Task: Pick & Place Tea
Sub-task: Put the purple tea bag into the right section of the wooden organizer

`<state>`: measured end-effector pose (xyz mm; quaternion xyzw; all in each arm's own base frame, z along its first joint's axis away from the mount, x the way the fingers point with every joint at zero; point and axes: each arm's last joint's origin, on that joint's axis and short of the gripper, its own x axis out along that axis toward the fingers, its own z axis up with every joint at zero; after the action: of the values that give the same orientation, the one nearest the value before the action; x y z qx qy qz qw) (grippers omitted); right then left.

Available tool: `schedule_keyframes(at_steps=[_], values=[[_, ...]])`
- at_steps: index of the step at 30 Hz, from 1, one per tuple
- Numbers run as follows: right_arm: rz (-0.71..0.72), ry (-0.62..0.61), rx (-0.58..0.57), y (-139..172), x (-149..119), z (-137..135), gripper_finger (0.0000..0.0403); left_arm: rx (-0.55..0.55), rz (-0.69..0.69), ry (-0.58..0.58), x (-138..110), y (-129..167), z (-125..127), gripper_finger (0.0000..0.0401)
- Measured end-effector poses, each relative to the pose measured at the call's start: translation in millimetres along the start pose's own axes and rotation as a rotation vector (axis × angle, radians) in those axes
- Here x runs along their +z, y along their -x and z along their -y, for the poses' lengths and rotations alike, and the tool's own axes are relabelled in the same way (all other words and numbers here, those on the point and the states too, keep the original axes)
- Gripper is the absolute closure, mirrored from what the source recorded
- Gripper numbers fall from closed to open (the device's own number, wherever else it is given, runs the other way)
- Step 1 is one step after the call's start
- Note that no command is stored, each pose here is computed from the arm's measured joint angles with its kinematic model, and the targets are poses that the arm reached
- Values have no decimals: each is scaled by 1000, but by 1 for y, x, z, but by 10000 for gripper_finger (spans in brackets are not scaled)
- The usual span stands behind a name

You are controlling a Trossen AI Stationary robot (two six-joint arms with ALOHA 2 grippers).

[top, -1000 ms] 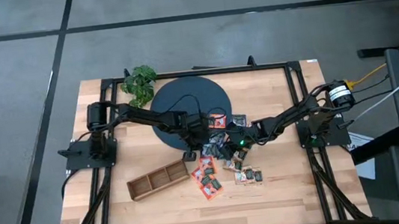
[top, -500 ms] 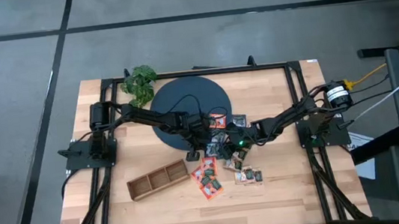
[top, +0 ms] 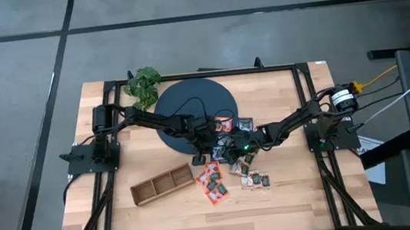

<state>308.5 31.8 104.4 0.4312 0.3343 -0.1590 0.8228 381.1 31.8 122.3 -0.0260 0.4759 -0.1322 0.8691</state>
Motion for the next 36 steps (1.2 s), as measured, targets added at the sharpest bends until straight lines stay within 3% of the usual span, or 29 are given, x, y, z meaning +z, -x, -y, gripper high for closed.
schedule_keyframes(at_steps=[9, 17, 24, 29, 36], values=[[-3, 50, -4, 0, 0, 0, 392, -5, -6, 2, -1, 0, 0, 396], [-2, 128, -1, 0, 0, 0, 397, 10, -23, 21, 0, 11, 3, 395], [-24, 275, 38, 0, 1, -4, 399, 17, 59, 88, 16, 53, 17, 395], [-31, 398, 86, -1, 9, -16, 399, 23, 158, 82, 29, 88, 32, 395], [-62, 623, 77, 1, 29, -50, 400, 47, 161, 198, 23, 123, 47, 395]])
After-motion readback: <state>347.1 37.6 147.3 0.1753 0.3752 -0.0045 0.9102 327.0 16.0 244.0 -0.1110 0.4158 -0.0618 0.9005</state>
